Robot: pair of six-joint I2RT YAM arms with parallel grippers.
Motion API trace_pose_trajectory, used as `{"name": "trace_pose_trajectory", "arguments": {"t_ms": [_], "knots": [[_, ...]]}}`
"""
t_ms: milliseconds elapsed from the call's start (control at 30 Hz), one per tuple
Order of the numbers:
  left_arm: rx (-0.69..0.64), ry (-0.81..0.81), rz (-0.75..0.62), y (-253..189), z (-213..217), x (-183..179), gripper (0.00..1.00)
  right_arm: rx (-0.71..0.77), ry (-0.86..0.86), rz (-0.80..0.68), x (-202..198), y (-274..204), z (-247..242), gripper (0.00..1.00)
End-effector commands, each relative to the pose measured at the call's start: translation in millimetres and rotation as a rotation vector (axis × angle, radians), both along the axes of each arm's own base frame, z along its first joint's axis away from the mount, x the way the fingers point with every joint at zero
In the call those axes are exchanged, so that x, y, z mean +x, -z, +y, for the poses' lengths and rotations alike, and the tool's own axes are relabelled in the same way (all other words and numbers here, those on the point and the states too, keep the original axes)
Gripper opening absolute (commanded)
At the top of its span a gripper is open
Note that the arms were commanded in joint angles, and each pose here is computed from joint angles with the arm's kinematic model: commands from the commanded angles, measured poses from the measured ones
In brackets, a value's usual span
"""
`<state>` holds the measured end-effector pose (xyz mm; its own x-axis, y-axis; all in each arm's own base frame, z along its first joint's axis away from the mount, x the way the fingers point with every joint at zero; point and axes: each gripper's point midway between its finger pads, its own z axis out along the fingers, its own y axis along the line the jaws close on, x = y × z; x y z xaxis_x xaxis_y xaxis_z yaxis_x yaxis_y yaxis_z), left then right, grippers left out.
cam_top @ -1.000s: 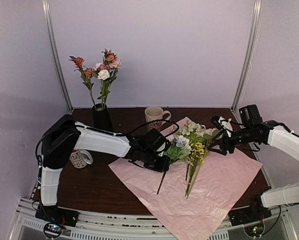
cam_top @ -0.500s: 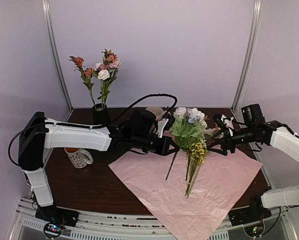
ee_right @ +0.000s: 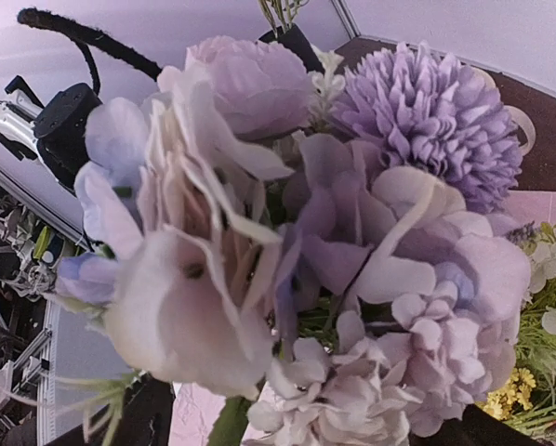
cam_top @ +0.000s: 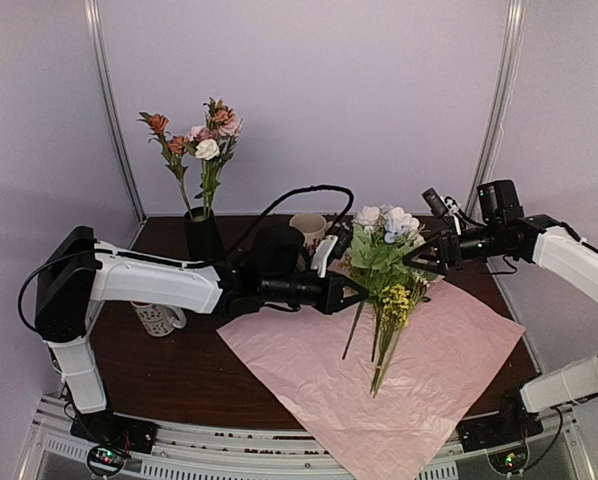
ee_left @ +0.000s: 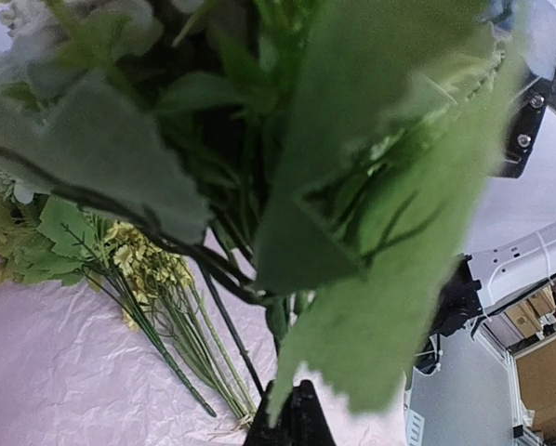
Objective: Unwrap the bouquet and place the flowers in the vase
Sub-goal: Pass from the left arm to the right
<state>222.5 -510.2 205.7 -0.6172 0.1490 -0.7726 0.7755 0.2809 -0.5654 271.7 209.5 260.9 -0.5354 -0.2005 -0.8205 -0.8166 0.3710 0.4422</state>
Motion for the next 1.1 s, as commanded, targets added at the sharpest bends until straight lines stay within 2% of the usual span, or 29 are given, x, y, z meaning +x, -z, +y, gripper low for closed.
{"name": "trace_pose_trajectory", "arguments": {"t_ms": [0,133,333,600,800,867,967,1000,1067], "knots": [[-0.211,-0.144,-0.111,-59.1,11.5,17.0,0.00,0.042,0.022,0.075,-3.0,-8.1,3.0,0.88],[-0.275,-0.192,-0.149,-76.6,13.6,25.1,0.00,0.032,0.086,0.049,-3.0,-12.4,1.4,0.89],[-0.372,-0.210,-0.175,-96.7,16.0,27.6,0.00,-0.052,0.030,0.065,-24.0,4.5,14.2,0.90],[-0.570,-0.213,-0.220,-144.4,20.6,26.4,0.00,0.023,-0.015,-0.068,-50.3,8.0,34.0,0.88],[-0.650,-0.143,-0.204,-161.9,7.6,17.7,0.00,0.034,-0.072,-0.074,-54.8,3.7,50.4,0.83],[-0.669,-0.114,-0.213,-165.5,4.0,13.1,0.00,0.035,-0.107,-0.071,-57.1,3.9,57.2,0.78],[-0.688,-0.106,-0.205,-167.3,2.4,11.3,0.00,0.035,-0.165,-0.067,-63.8,2.9,66.0,0.65],[-0.689,-0.106,-0.203,-167.2,2.2,11.4,0.00,0.037,-0.179,-0.068,-65.7,2.1,67.8,0.58],[-0.693,-0.103,-0.200,-167.4,2.2,11.0,0.00,0.046,-0.201,-0.066,-68.6,0.6,70.1,0.35]]}}
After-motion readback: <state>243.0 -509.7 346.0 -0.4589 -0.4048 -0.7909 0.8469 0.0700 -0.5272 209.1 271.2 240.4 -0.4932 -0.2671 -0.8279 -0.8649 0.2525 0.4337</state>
